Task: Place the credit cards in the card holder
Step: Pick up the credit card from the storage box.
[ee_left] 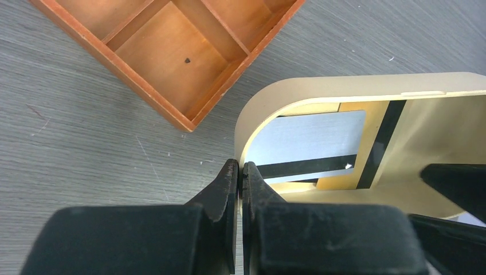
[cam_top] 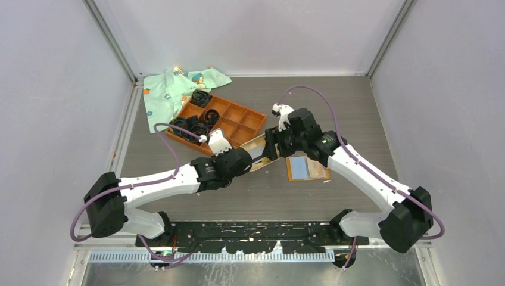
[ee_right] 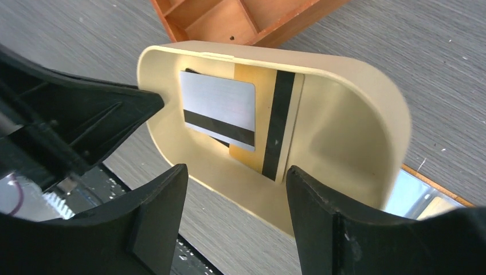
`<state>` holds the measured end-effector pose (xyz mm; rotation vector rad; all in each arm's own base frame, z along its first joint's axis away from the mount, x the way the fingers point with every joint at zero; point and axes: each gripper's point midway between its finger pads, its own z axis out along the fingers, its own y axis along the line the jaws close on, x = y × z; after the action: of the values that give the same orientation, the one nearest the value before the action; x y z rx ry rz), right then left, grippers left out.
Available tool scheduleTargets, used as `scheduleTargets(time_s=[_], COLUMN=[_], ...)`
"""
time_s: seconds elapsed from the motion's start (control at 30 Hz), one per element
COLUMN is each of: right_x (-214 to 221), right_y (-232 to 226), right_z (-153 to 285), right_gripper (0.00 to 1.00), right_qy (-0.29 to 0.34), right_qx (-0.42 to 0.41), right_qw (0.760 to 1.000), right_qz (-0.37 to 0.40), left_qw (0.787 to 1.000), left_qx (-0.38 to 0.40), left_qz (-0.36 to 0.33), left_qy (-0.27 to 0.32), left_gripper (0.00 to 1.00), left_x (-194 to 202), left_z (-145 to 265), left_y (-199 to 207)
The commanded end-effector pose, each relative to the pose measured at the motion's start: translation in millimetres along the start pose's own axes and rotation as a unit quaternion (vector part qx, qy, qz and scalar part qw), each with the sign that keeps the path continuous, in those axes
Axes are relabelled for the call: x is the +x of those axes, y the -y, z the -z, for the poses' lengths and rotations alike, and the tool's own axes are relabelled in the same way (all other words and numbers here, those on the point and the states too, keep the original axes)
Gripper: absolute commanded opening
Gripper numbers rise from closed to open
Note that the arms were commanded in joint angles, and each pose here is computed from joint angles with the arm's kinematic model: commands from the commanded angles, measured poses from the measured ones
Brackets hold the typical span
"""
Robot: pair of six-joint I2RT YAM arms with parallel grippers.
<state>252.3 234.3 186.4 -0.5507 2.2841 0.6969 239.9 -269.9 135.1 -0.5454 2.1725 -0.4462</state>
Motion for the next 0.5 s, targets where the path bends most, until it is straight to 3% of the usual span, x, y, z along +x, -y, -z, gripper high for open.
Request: scheduleTargets(time_s=[0.0,0.3,0.47], right_x=[-30.1,-28.3,-13.2], right_y=[6.6,23.8,15.6], right_z=[-4.1,-16.6,-25.5], right_gripper=[0.7,0.74,0.71], right_qy=[0.044,0.037,0.017], right_qx=[0.048,0.09,0.066], right_qw=[0.998,0.995,0.997], right_qz=[0.01,0.007,-0.044], left_qw=[0.998,0.998,0.998], left_qx=[0.025,0.038,0.051], left_qz=[0.032,0.021,0.007], left_qy=[0.041,0.034,0.036], left_gripper=[0.0,0.0,0.0], left_x=[-25.0,-20.2,-22.3], left_z=[5.9,3.8,5.0], left_y=[29.0,38.6,48.3])
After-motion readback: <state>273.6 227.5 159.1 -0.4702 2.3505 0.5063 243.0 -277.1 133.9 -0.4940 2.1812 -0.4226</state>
